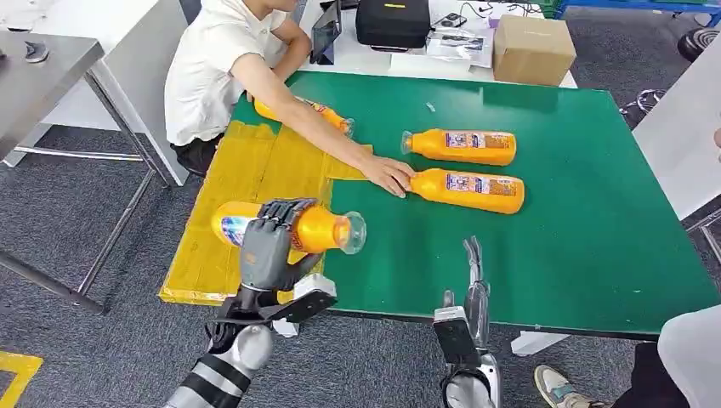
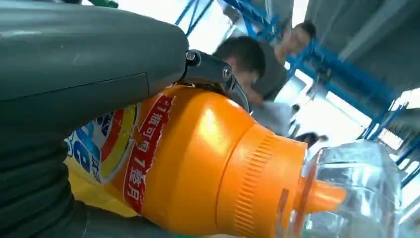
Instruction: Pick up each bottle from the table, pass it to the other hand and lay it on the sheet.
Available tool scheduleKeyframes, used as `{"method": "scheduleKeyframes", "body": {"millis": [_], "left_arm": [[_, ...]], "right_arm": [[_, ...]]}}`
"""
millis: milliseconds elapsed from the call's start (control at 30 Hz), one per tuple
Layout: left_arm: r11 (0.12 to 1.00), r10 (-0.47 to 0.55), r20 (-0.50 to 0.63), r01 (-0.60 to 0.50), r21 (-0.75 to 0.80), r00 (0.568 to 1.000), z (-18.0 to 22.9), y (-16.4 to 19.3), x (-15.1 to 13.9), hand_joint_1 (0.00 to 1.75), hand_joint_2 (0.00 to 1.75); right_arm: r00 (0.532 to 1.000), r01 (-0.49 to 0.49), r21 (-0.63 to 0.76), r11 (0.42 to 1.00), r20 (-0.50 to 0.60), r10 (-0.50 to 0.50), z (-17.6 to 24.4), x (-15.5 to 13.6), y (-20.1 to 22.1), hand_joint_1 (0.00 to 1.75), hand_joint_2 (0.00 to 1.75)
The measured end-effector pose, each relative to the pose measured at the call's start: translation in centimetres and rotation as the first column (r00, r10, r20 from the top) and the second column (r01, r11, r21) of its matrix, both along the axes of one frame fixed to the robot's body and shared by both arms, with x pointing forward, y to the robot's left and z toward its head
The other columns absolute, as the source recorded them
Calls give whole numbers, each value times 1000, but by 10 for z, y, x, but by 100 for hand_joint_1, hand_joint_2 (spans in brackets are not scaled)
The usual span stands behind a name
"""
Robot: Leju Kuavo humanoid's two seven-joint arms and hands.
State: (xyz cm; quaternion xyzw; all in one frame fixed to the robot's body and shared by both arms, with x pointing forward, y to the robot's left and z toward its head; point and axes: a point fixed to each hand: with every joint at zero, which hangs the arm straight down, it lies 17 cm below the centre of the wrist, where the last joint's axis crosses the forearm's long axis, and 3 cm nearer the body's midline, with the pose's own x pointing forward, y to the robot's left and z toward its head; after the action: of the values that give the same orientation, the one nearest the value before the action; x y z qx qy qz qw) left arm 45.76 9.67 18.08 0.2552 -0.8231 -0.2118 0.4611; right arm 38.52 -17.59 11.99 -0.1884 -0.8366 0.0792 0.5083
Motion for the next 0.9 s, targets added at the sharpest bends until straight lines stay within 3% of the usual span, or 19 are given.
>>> {"method": "scheduleKeyframes", "body": {"millis": [267,500,633,667,700,733,767,900], "left_arm": [[932,-137,-209,198,304,968,-72,-50,8,175,175],[892,-159,-282,260,371,946,-98,-55,8,175,175],[841,-189,-386,352,410,903,-122,-64,6,175,175],[822,-195,-427,385,420,883,-131,-67,4,152,175],[809,-195,-454,404,427,869,-137,-68,4,147,175],[798,-194,-473,418,434,859,-140,-70,5,65,175],[790,-192,-486,428,439,853,-141,-71,7,31,175],[770,-170,-546,456,446,821,-147,-74,14,24,175]], "right_arm": [[999,-35,22,999,22,35,12,8,10,0,0],[999,-35,29,999,27,34,14,9,11,0,0],[999,-39,38,998,22,39,13,9,11,0,0],[999,-40,41,998,19,39,12,9,11,0,0],[999,-40,44,998,17,39,12,10,11,0,0],[999,-39,46,998,15,38,11,10,10,0,0],[999,-39,47,998,15,38,11,10,10,0,0],[999,-42,48,998,11,41,10,10,10,0,0]]}}
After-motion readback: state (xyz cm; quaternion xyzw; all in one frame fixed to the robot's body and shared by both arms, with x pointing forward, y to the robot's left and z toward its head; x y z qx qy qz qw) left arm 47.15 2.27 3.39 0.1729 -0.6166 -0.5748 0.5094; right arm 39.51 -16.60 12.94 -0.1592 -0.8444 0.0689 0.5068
